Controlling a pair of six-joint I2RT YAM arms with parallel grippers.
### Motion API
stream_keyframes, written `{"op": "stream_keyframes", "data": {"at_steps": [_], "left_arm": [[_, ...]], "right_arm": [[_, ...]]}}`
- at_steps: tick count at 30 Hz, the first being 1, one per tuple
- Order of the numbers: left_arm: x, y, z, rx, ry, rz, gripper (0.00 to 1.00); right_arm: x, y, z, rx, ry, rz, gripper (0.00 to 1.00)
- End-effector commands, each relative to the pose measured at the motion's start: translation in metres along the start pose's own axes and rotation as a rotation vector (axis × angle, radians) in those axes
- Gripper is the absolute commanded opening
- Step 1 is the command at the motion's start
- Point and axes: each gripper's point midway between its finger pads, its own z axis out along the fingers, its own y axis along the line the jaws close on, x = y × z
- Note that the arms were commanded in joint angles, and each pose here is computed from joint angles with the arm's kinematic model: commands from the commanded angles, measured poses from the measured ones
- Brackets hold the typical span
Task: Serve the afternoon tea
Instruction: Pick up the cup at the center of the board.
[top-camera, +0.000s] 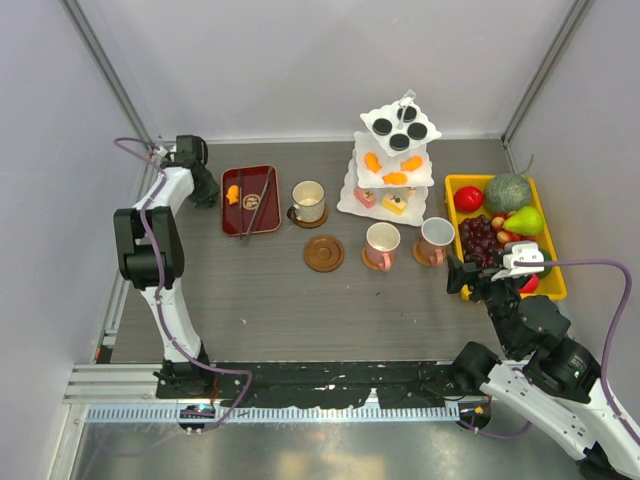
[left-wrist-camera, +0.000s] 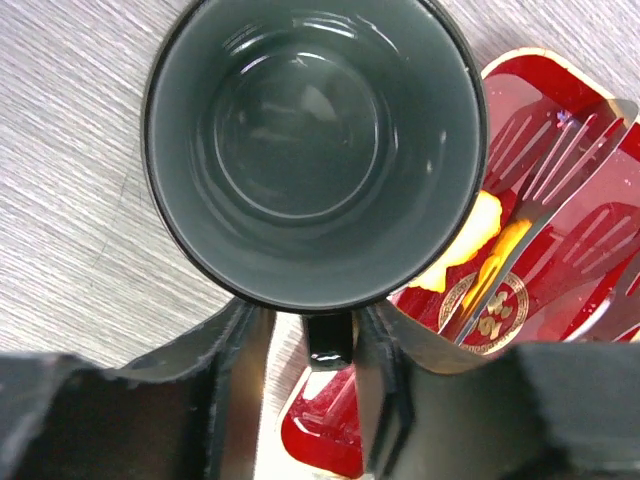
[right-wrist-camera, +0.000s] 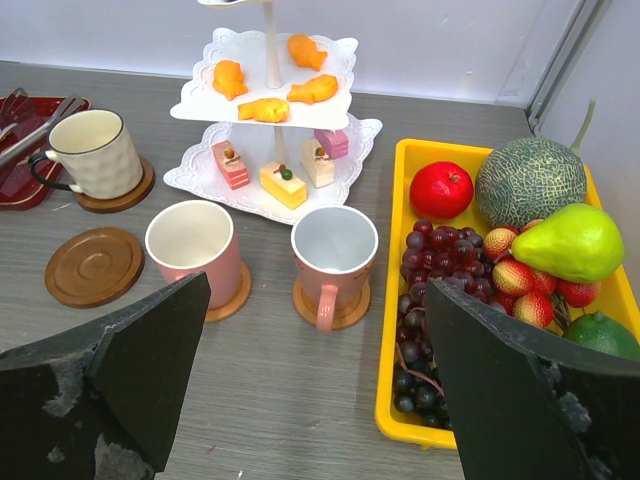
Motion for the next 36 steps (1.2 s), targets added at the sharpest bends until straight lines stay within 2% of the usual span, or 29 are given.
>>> {"op": "stream_keyframes", "data": {"at_steps": [1,5,7,8,21,28,36], "left_arm": [[-0.012,-0.005,-0.006,0.044,-0.015,-0.044,0.37],[-0.015,0.001,-0.014,0.047,-0.035,-0.044,0.16],[-0.020,0.007,-0.019,0.041,-0.050,-0.041,0.02],[-0.022,0.010,-0.023,0.038,-0.056,-0.043,0.00],[-0.045,0.032,-0.102,0.055,-0.226,0.021,0.00],[-0.015,0.017,-0.154,0.166,-0.248,0.096,0.00],[0.047,-0.037,-0.226,0.433,-0.235,0.333,0.00]], "right_arm": [[-0.007,-0.002,0.003,0.022,-0.018,0.006,0.96],[-0.008,-0.001,0.003,0.017,-0.020,0.009,0.96],[-0.010,-0.002,0.002,0.018,-0.025,0.012,0.96],[-0.009,-0.002,0.002,0.017,-0.025,0.012,0.96],[-0.013,-0.002,-0.004,-0.006,-0.058,0.054,0.96],[-0.015,0.000,-0.006,-0.028,-0.066,0.069,0.96],[-0.016,-0.002,-0.010,-0.034,-0.088,0.095,0.96]]}}
